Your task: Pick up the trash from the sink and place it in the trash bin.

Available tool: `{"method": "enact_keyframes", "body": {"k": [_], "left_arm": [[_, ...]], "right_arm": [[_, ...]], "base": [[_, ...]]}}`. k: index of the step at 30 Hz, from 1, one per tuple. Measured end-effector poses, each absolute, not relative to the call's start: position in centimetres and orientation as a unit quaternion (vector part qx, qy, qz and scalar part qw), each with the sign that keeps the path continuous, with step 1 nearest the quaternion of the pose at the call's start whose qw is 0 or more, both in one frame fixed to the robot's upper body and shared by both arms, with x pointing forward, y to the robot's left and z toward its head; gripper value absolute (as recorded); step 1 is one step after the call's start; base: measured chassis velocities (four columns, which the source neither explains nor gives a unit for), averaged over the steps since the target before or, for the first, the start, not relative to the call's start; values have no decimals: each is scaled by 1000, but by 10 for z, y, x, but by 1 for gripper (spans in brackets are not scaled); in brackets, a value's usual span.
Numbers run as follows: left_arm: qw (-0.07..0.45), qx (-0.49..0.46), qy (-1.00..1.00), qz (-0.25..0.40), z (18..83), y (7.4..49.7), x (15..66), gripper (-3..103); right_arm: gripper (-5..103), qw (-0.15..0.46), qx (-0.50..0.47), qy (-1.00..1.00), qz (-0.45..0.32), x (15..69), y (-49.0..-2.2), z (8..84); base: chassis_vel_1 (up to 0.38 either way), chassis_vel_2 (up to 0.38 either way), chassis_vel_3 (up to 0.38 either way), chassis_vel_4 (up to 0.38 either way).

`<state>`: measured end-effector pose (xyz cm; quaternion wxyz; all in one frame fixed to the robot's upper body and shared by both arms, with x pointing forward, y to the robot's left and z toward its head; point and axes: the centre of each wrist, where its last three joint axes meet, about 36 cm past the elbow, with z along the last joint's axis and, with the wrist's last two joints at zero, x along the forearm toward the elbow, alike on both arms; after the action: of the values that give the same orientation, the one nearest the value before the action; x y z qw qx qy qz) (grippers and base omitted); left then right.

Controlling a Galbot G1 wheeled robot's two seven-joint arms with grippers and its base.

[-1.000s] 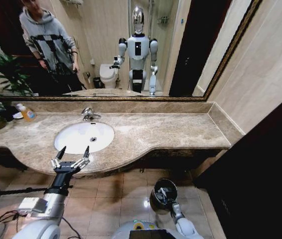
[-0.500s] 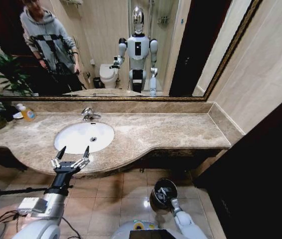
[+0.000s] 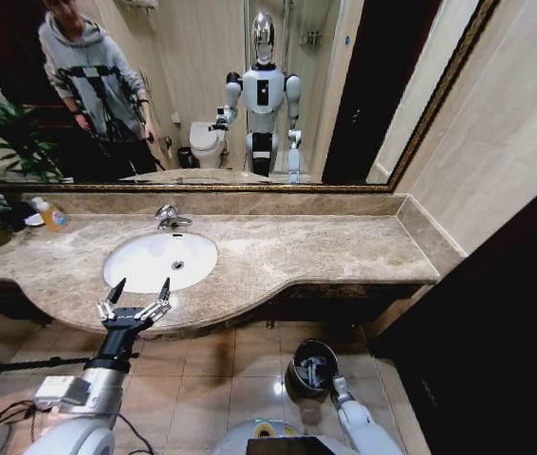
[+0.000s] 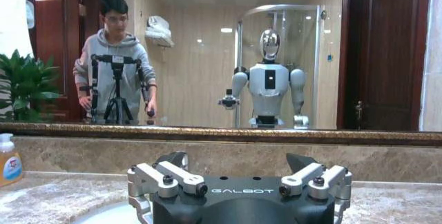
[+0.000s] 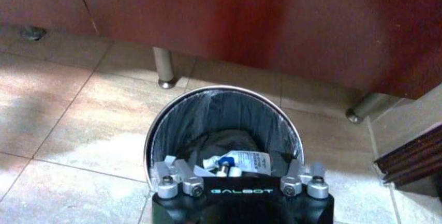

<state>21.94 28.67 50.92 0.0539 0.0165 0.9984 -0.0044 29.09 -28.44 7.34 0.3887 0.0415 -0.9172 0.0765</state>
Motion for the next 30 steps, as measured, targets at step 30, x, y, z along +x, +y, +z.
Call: {"method": "enact_keyframes", "body": {"k": [30], "left_arm": [[54, 16, 998, -4, 509, 287, 219, 100]], "right_arm": [[100, 221, -2, -975, -15, 260, -281, 227]], "base": [[0, 0, 0, 0]]}}
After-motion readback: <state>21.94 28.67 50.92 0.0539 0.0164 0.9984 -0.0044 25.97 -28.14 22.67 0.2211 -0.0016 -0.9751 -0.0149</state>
